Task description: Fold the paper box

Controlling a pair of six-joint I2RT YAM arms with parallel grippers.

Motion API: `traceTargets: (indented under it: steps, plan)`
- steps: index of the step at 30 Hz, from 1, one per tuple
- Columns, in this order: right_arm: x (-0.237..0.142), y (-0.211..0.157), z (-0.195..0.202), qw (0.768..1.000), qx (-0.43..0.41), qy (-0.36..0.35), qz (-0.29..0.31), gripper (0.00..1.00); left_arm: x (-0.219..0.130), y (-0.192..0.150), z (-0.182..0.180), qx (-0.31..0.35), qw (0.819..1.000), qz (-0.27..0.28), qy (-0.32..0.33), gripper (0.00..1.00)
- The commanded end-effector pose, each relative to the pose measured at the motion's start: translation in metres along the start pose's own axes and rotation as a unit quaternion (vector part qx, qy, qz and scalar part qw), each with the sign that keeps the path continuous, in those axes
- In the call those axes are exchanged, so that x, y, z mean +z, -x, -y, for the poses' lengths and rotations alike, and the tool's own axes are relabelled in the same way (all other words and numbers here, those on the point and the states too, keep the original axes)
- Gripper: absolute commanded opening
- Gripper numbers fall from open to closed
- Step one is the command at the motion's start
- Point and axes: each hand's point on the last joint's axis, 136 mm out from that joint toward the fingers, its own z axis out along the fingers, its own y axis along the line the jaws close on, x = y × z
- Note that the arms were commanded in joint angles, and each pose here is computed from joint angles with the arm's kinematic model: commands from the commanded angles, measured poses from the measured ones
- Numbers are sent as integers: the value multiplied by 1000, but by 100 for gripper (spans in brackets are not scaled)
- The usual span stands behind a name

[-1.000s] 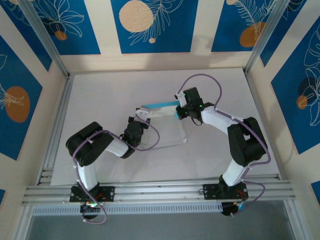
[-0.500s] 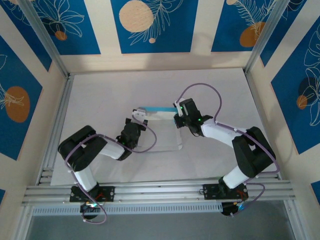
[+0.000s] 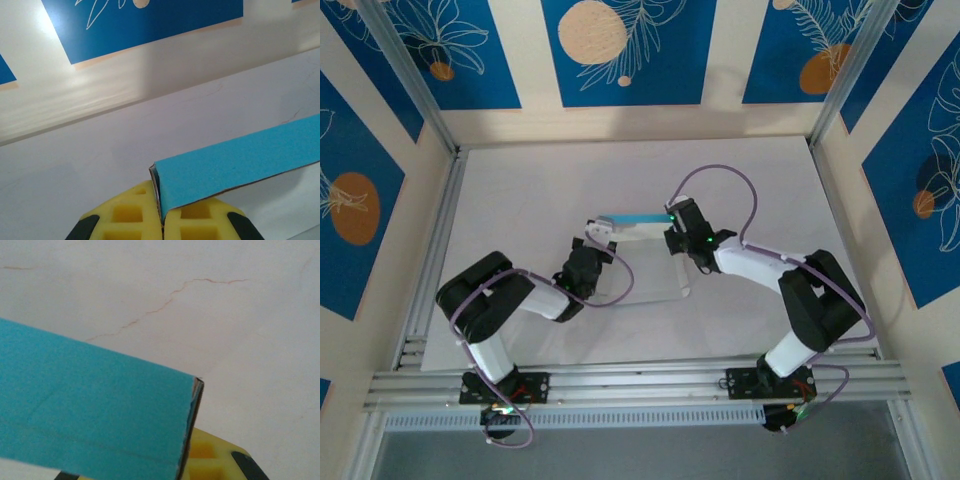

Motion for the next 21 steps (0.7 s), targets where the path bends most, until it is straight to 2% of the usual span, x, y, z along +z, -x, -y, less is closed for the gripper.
traceTargets:
  steps: [1, 4, 7, 10, 13, 21]
  plan:
    - [3, 1, 7, 999, -10, -45, -3, 7, -8, 6, 16, -1, 999, 10, -31, 0]
    - [5, 1, 5, 999, -17, -35, -2, 8, -8, 6, 17, 0, 1000, 10, -30, 0]
    - [5, 2, -8, 999, -18, 27, 16, 18, -7, 4, 17, 2, 1000, 8, -29, 0]
    - [-3, 7, -21, 995, -16, 88, 53, 23, -7, 2, 18, 2, 1000, 6, -29, 0]
    - [-11, 11, -30, 988, -12, 133, 79, 25, -7, 0, 18, 3, 1000, 5, -30, 0]
    - [-15, 5, -36, 980, -7, 173, 96, 26, -6, -1, 17, 5, 1000, 4, -25, 0]
